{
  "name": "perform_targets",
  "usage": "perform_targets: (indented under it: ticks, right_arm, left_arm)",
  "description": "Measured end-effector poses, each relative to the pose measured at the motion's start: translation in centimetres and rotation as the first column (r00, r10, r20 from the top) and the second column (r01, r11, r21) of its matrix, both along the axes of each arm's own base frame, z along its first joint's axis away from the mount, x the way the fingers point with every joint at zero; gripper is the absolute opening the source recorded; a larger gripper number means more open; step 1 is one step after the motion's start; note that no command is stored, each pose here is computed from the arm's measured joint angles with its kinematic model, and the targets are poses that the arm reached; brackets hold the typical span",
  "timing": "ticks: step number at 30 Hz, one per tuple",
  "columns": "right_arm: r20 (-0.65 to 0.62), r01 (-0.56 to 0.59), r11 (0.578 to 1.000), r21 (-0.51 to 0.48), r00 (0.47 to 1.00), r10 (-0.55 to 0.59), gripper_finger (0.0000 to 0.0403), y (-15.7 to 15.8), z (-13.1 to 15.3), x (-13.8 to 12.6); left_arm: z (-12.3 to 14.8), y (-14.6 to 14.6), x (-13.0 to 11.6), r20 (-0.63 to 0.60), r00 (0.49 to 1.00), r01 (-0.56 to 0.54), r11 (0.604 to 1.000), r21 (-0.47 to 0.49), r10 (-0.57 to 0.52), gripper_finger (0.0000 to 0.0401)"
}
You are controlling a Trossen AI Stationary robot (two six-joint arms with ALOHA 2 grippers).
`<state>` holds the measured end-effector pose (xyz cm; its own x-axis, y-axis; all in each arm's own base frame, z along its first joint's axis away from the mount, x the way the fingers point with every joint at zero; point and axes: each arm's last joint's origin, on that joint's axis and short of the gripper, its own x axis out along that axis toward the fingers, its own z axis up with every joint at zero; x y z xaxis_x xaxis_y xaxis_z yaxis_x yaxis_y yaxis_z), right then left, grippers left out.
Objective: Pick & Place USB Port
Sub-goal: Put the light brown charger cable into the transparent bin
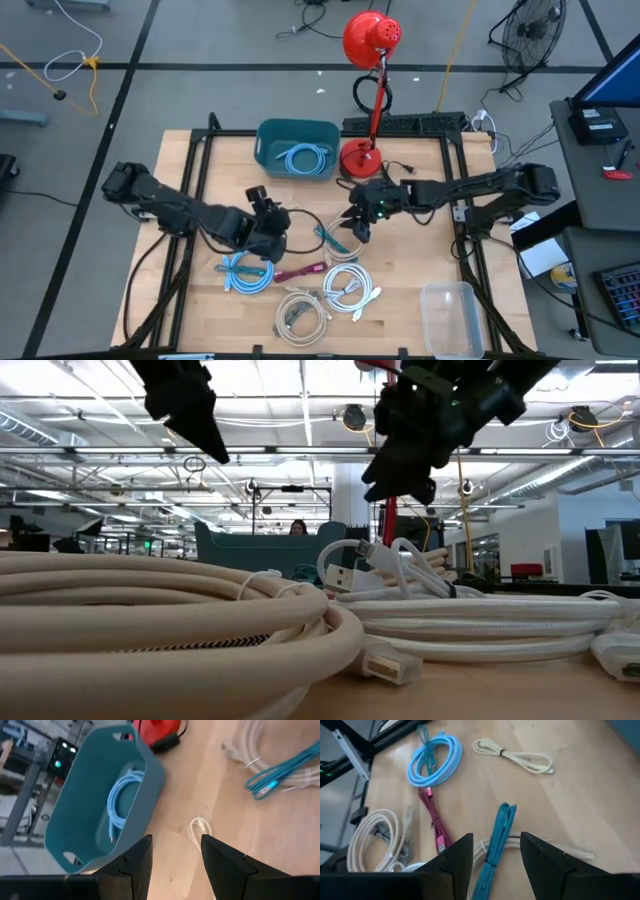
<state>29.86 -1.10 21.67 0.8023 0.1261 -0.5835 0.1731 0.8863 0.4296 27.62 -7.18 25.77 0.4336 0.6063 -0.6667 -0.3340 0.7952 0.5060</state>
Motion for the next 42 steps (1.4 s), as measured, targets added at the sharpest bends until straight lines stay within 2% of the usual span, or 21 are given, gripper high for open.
perform_targets:
  ticks: [6,12,17,20,22,24,27,30,33,35,37,39,42]
  right_arm:
    - [0.026,0.005,1.000,0.004,1.000,-0.006,0.0155,-0.7,0.0,0.2]
    - [0.051,-0.046,0.997,-0.055,0.997,0.049,0.0155,-0.3,0.3,0.2]
    - [0.102,-0.073,0.991,-0.110,0.991,0.084,0.0155,-0.3,0.7,0.5]
    - [0.121,-0.066,0.991,-0.113,0.989,0.080,0.0155,-0.5,0.9,0.6]
    - [0.122,-0.063,0.992,-0.113,0.990,0.077,0.0155,-0.6,0.9,0.6]
    - [0.124,-0.056,0.992,-0.113,0.990,0.070,0.0155,-0.8,0.9,0.6]
    - [0.133,-0.046,0.992,-0.115,0.989,0.061,0.0155,-1.0,1.0,0.6]
    - [0.157,-0.030,0.993,-0.112,0.986,0.048,0.0155,-1.4,1.2,0.7]
    - [0.207,-0.015,0.993,-0.121,0.978,0.040,0.0155,-1.7,1.6,0.9]
    - [0.249,-0.003,0.992,-0.129,0.968,0.035,0.0155,-1.9,2.0,1.0]
    - [0.273,0.007,0.992,-0.130,0.961,0.029,0.0155,-2.1,2.2,1.1]
    - [0.279,0.013,0.991,-0.131,0.960,0.024,0.0155,-2.3,2.0,1.4]
    - [0.240,0.020,0.991,-0.129,0.971,0.012,0.0155,-2.8,1.2,1.8]
  left_arm:
    - [-0.7,1.4,0.2,-0.025,0.998,-0.052,0.997,-0.060,0.051,0.0173]
    - [-1.1,2.6,0.2,-0.021,0.994,-0.107,0.993,-0.050,0.106,0.0172]
    - [-0.3,2.7,0.5,0.115,0.981,-0.162,0.985,0.058,0.155,0.0172]
    - [0.5,2.7,-0.2,0.171,0.971,-0.175,0.984,0.045,0.165,0.0172]
    - [0.7,2.8,-1.7,0.218,0.959,-0.193,0.981,0.035,0.181,0.0172]
    - [1.2,3.1,-3.5,0.305,0.930,-0.226,0.973,0.034,0.205,0.0172]
    - [1.5,3.6,-6.8,0.438,0.869,-0.244,0.969,-0.021,0.229,0.0172]
    - [1.4,4.1,-9.5,0.588,0.775,-0.201,0.973,-0.116,0.230,0.0172]
    - [1.0,4.3,-11.1,0.706,0.685,-0.063,0.980,-0.188,0.180,0.0172]
    - [0.4,4.4,-11.9,0.748,0.656,0.055,0.981,-0.187,0.106,0.0172]
    - [0.4,4.5,-12.5,0.799,0.599,0.159,0.973,-0.170,0.041,0.0172]
    - [0.1,4.5,-13.1,0.818,0.575,0.225,0.964,-0.144,-0.012,0.0172]
    - [0.5,4.6,-13.7,0.846,0.532,0.282,0.949,-0.139,-0.034,0.0172]
